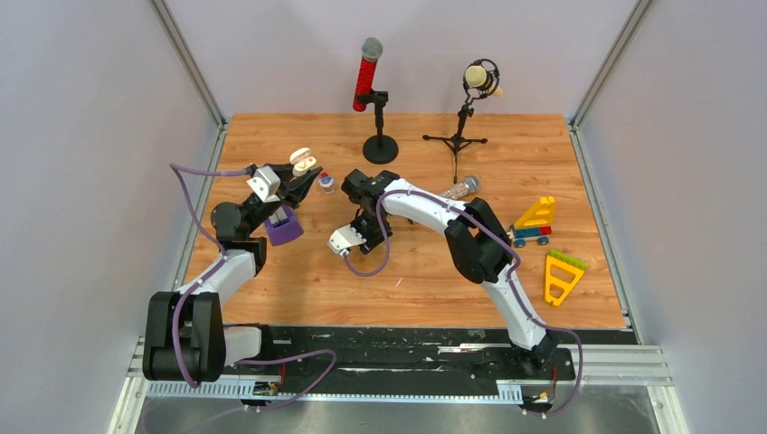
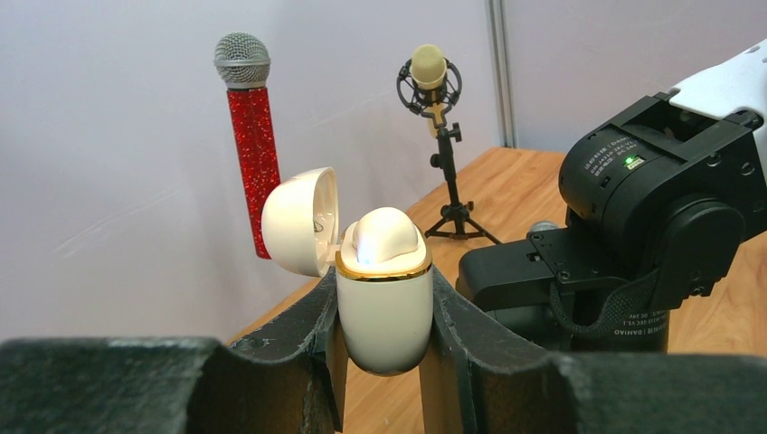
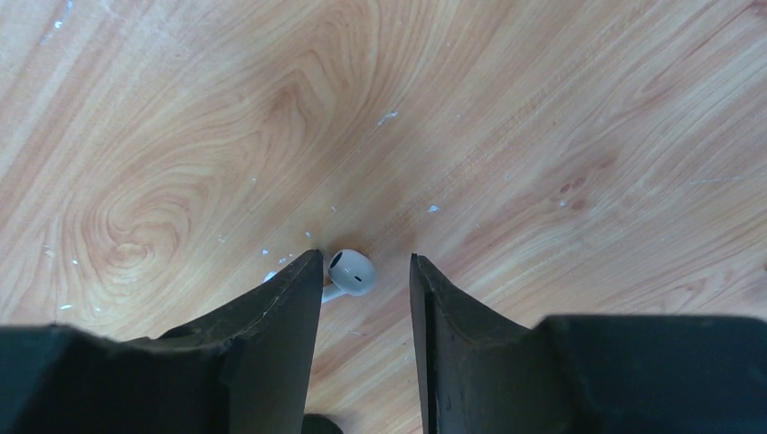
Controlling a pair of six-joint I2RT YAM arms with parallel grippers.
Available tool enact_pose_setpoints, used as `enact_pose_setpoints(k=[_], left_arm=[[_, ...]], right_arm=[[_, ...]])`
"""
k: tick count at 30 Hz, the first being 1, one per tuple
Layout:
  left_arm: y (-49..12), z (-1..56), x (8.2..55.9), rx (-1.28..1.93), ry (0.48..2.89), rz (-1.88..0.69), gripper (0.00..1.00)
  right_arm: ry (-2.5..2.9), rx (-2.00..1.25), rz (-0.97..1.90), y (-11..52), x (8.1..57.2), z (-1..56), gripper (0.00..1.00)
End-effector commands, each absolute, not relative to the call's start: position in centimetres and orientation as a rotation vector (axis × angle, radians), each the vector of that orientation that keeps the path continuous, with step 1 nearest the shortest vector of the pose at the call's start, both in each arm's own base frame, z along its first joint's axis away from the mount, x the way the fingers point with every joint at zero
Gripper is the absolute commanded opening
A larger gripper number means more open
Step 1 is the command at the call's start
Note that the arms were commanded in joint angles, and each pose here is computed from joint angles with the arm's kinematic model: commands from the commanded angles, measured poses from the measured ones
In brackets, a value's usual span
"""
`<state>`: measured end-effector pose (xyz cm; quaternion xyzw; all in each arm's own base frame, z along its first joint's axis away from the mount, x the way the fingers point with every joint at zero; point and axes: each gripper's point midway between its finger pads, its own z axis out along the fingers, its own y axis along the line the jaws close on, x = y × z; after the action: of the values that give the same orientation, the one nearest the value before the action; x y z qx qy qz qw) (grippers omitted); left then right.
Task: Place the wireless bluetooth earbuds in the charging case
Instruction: Pick up the right earbud from the center of the board.
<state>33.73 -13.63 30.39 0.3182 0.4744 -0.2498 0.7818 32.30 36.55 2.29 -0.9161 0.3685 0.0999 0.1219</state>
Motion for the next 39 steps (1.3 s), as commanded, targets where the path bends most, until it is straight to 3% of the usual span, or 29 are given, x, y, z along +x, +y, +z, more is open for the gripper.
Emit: enact_pose_setpoints(k=[1, 8, 12, 27, 31, 39], left_arm=[[-13.4, 31.2, 33.4, 0.699, 0.985, -0.513, 0.02], [-13.4, 31.2, 33.3, 0.701, 0.986, -0.516, 0.02], [-13.4, 31.1, 33.3, 0.703, 0.987, -0.518, 0.02], [-13.5, 31.0, 33.3, 0.706, 0.991, -0.521, 0.02], [-13.5, 31.0, 33.3, 0.708, 0.990, -0.522, 0.02], [-13.4, 30.8, 33.5, 0.688, 1.008, -0.535, 0.02]], right_arm=[[1.050, -2.692, 0.216, 36.7, 33.5, 2.2, 0.42], [1.044, -2.719, 0.201, 36.3, 33.5, 2.0, 0.40], [1.040, -2.729, 0.253, 36.5, 32.8, 2.0, 0.35], [1.007, -2.781, 0.258, 36.7, 32.0, 1.8, 0.33], [1.002, -2.791, 0.254, 36.8, 31.9, 1.7, 0.23], [1.104, -2.655, 0.311, 38.5, 32.2, 4.3, 0.12]])
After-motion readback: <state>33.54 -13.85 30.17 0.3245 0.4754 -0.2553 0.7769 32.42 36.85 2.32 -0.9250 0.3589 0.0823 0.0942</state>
